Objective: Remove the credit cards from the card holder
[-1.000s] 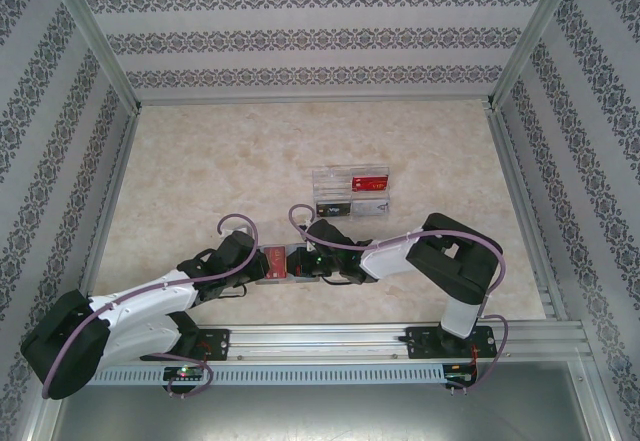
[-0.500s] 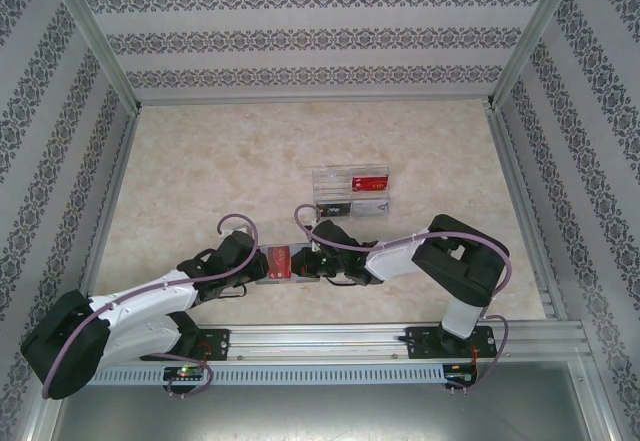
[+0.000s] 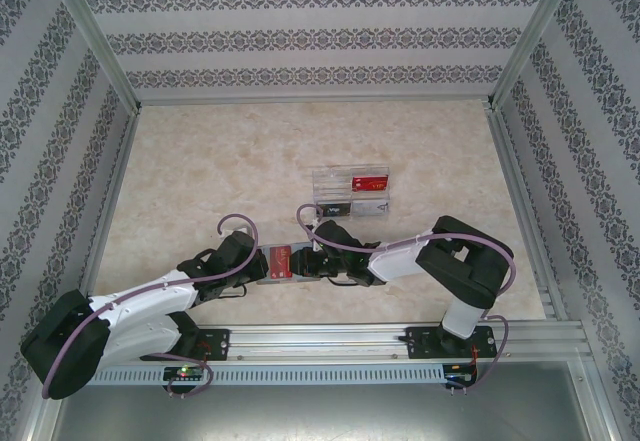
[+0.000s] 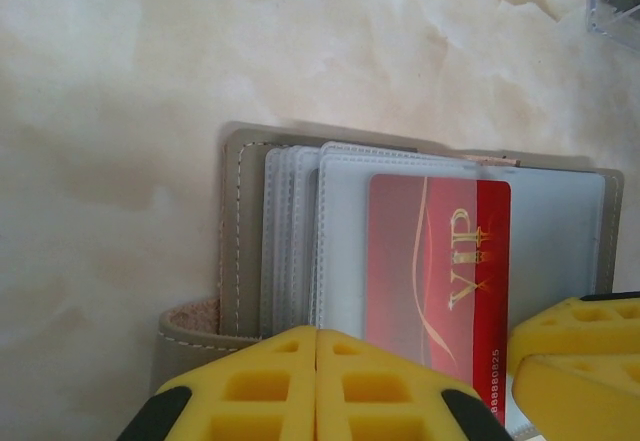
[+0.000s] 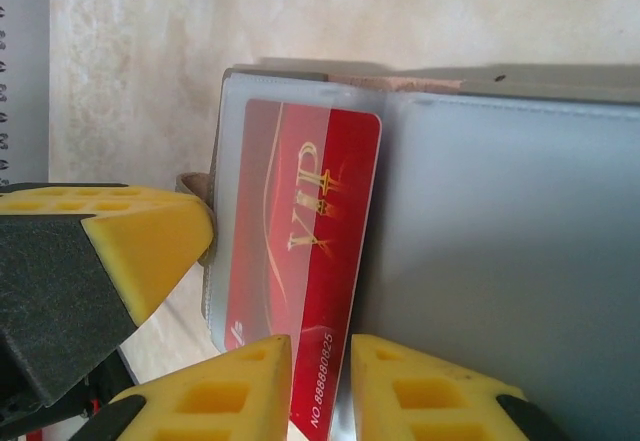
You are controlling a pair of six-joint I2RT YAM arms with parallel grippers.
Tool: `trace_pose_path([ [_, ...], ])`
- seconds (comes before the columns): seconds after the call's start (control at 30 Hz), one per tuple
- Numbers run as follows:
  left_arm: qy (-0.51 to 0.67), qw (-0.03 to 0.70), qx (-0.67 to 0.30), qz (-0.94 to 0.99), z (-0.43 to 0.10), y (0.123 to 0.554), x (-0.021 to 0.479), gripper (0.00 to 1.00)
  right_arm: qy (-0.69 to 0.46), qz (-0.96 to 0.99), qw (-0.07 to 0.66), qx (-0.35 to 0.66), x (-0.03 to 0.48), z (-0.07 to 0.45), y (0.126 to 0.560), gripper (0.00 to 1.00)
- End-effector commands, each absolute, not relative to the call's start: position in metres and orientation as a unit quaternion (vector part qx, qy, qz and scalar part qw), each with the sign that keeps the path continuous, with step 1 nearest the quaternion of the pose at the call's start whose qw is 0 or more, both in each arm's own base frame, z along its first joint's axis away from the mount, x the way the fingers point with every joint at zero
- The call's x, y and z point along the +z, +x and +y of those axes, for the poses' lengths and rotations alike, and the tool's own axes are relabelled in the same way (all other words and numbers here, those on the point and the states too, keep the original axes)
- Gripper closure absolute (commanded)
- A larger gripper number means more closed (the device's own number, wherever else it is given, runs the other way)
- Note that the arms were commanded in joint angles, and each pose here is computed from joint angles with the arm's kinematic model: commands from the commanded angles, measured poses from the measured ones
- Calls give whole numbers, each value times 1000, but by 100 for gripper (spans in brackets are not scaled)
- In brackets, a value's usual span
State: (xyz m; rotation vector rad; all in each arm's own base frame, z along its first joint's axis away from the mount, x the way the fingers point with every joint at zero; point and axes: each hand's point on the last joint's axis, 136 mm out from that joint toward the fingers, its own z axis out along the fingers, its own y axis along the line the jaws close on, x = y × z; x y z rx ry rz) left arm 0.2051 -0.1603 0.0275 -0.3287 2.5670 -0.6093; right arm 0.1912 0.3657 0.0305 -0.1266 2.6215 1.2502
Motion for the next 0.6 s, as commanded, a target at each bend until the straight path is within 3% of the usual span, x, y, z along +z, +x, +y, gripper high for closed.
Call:
trace_pose_path([
  [0.0,-129,209,-195,950,-148,193,10,94,-45,896,123,425,31,367,200,75],
  [0.57,-126,203,-196,951,-150,192,7,99,-30,900,116,420,20,365,207,73],
])
